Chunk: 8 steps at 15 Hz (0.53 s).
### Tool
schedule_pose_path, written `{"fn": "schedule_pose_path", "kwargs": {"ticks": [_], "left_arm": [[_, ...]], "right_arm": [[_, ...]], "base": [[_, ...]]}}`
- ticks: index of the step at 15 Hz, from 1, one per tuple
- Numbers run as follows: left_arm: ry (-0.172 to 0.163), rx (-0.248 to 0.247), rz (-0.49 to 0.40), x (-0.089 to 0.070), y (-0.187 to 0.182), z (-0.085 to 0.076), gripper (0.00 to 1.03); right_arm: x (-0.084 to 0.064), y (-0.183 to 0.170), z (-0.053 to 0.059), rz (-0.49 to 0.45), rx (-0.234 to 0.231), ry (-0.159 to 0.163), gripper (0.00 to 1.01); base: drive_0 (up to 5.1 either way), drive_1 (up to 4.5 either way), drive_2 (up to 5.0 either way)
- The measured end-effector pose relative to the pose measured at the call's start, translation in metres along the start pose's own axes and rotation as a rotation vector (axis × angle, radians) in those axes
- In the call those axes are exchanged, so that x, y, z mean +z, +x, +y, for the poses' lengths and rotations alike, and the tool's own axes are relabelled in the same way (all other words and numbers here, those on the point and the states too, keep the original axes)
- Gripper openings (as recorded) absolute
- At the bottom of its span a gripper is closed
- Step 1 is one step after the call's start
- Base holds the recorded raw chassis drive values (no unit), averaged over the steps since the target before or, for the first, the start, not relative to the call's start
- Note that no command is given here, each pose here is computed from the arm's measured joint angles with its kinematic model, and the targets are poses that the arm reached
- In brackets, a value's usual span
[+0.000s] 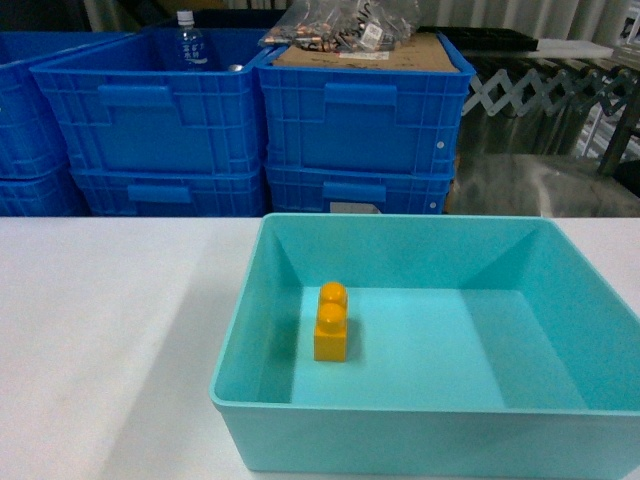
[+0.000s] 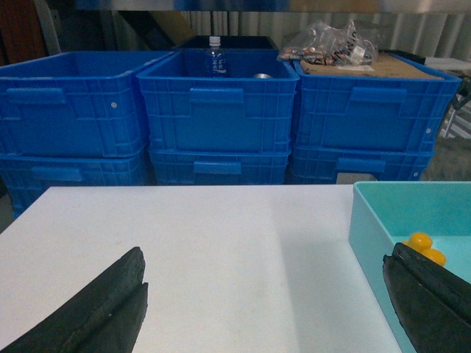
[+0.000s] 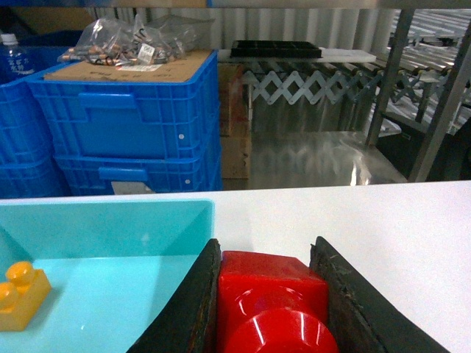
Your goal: Pick red block from blue box to shelf
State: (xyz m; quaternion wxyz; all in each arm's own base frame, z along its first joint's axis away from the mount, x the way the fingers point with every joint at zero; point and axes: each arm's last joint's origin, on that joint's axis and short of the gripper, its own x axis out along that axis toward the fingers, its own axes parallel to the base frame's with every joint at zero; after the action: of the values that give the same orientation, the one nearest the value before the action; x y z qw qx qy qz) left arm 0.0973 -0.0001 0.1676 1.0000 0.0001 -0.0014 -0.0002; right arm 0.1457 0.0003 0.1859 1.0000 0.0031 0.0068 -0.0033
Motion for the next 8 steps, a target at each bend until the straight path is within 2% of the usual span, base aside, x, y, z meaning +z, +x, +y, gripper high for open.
{"fn": "schedule_pose_path", "kwargs": {"ticks": [1,3,8], "left_arm": [[0.0,0.0,0.0,0.0,0.0,0.0,0.98],[0.0,0.0,0.0,0.0,0.0,0.0,0.98],[0.0,0.0,0.0,0.0,0.0,0.0,0.98]], "right_arm": [[-0.001,-0.004,-0.002,-0.008,-0.013,0.0,0.29],[-0.006,-0.01,0.0,-0.007,0.007,0.0,0.29],[-0.017,-0.022,-0.001,-0.015,0.007,0.0,0.29]], "base": [[0.0,0.0,0.0],[0.0,0.0,0.0],[0.0,0.0,0.0]]}}
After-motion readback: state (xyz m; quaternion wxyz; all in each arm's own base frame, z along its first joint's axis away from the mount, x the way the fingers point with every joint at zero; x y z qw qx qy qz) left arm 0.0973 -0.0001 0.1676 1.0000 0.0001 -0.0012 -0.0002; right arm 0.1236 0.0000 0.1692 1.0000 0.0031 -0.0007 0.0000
